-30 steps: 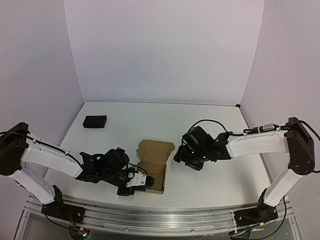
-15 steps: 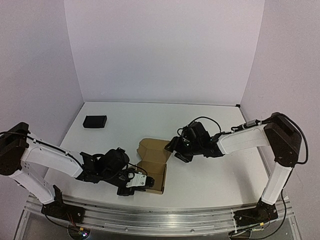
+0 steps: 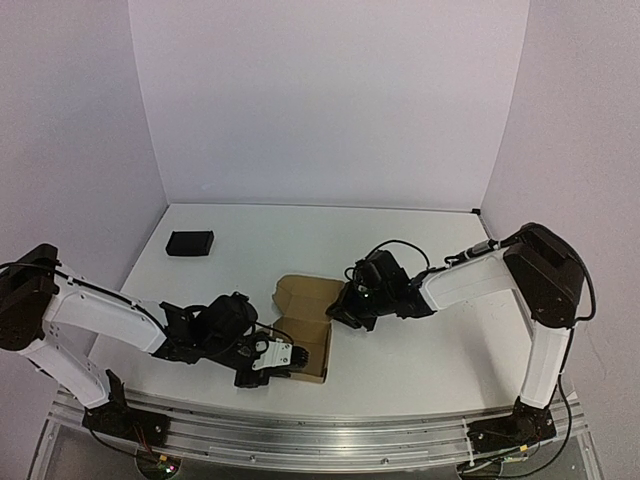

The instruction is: Fold the paper box

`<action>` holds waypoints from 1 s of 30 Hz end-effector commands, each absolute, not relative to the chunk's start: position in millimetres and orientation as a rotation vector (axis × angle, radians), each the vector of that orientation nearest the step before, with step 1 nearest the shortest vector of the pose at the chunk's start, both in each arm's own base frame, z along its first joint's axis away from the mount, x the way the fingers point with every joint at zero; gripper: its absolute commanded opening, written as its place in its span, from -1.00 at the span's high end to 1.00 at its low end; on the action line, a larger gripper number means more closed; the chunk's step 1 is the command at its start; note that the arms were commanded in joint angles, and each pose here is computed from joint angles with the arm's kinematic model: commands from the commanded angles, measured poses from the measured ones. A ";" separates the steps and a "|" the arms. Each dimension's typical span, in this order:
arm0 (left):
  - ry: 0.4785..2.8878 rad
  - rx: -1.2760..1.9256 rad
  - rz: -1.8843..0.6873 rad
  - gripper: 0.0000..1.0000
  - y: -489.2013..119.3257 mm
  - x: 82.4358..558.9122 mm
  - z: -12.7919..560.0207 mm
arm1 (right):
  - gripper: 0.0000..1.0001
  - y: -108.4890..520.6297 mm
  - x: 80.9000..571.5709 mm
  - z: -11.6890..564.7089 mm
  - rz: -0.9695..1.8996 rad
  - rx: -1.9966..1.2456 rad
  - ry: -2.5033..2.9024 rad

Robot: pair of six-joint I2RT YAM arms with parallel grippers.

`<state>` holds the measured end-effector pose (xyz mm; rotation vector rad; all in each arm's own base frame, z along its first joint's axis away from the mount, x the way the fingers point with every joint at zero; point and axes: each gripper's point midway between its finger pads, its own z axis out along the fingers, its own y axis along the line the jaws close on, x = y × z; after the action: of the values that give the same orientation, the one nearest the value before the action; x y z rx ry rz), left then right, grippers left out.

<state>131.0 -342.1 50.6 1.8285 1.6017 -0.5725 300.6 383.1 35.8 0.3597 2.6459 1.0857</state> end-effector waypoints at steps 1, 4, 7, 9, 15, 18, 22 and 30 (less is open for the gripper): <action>1.638 1.728 -0.584 1.00 -354.6 147.5 66.6 | 0.70 393.3 292.8 52.3 1.141 0.327 2.617; 1.671 1.676 -0.591 1.00 -356.6 156.1 72.2 | 0.78 391.7 284.2 52.8 1.116 0.332 2.608; 1.678 1.640 -0.611 1.00 -361.9 160.0 81.1 | 0.82 389.6 278.7 55.2 1.091 0.356 2.588; 1.687 1.609 -0.631 1.00 -365.4 162.6 88.5 | 0.84 389.3 274.0 56.6 1.081 0.370 2.577; 1.694 1.593 -0.666 1.00 -366.2 161.9 91.8 | 0.86 383.3 268.8 60.4 1.040 0.466 2.519; 1.688 1.601 -0.654 1.00 -366.4 163.0 87.0 | 0.86 387.2 266.7 56.2 1.044 0.489 2.526; 1.675 1.614 -0.619 1.00 -364.3 165.8 80.4 | 0.78 389.3 259.9 47.4 1.038 0.491 2.554; 1.613 1.706 -0.674 1.00 -362.8 149.7 84.2 | 0.15 384.0 264.1 65.8 0.975 0.396 2.522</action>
<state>144.1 -348.1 56.1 1.7186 1.7308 -0.6513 264.5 382.4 45.3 0.4651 2.5395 0.9891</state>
